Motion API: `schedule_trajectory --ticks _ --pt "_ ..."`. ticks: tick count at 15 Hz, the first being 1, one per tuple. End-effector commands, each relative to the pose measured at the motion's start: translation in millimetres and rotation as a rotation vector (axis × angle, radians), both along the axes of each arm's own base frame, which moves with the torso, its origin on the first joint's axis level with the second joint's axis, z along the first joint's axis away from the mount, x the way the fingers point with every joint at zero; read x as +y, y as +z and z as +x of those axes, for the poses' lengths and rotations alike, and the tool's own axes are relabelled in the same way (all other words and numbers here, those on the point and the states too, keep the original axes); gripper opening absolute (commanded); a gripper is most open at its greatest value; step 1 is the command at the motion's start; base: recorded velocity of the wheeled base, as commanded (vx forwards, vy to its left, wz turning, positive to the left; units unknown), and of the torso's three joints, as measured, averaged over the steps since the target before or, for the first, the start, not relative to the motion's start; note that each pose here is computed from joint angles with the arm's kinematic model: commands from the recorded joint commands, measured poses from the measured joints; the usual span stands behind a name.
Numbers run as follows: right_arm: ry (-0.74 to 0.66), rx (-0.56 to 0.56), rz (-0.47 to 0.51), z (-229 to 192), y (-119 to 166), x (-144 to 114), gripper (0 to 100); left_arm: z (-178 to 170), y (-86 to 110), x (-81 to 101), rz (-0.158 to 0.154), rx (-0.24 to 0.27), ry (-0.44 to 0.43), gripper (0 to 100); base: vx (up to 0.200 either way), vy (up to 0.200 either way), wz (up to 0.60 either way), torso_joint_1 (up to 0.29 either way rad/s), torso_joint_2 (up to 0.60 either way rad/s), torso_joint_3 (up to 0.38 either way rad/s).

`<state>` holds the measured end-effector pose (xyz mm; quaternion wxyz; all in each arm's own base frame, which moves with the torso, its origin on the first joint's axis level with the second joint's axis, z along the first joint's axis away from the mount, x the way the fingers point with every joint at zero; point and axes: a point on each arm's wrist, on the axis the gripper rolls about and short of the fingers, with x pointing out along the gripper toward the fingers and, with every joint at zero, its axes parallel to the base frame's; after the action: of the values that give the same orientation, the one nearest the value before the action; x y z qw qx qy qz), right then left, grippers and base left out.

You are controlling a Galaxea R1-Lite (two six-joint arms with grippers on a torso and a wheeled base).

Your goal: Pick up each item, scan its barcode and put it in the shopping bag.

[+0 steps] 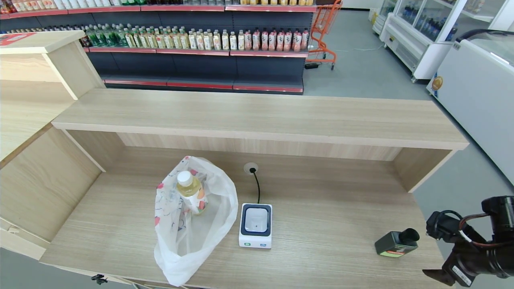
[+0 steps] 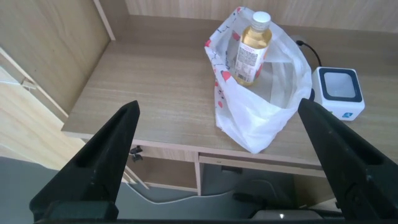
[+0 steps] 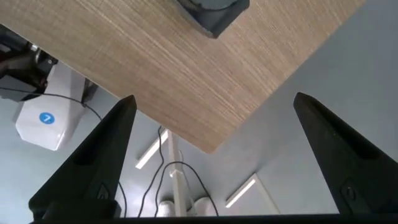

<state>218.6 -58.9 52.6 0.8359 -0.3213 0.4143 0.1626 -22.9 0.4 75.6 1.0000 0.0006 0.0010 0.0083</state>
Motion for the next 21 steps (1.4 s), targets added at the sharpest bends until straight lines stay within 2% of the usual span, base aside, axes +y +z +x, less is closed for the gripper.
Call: schedule_trajectory --ticks 1,5,10,14,15,21 --pt "0.016 0.040 0.012 8 -15 -1 100 0 0.0 0.0 0.000 0.000 0.000 100 0.000 0.000 0.00 0.000 0.00 0.000" --pt "0.169 0.021 0.070 30 -29 0 100 0 0.0 0.0 0.000 0.000 0.000 100 0.000 0.000 0.00 0.000 0.00 0.000" --pt "0.260 0.002 0.116 55 -37 10 100 0 0.0 0.0 0.000 0.000 0.000 100 0.000 0.000 0.00 0.000 0.00 0.000" --pt "0.291 -0.012 0.109 63 -43 16 100 0 0.0 0.0 0.000 0.000 0.000 100 0.000 0.000 0.00 0.000 0.00 0.000" --pt "0.298 -0.015 0.107 65 -46 18 0 0 0.0 0.0 0.000 0.000 0.000 100 0.000 0.000 0.00 0.000 0.00 0.000" --pt "0.313 -0.041 0.096 68 -50 19 0 0 0.0 0.0 0.000 0.000 0.000 100 0.000 0.000 0.00 0.000 0.00 0.000"
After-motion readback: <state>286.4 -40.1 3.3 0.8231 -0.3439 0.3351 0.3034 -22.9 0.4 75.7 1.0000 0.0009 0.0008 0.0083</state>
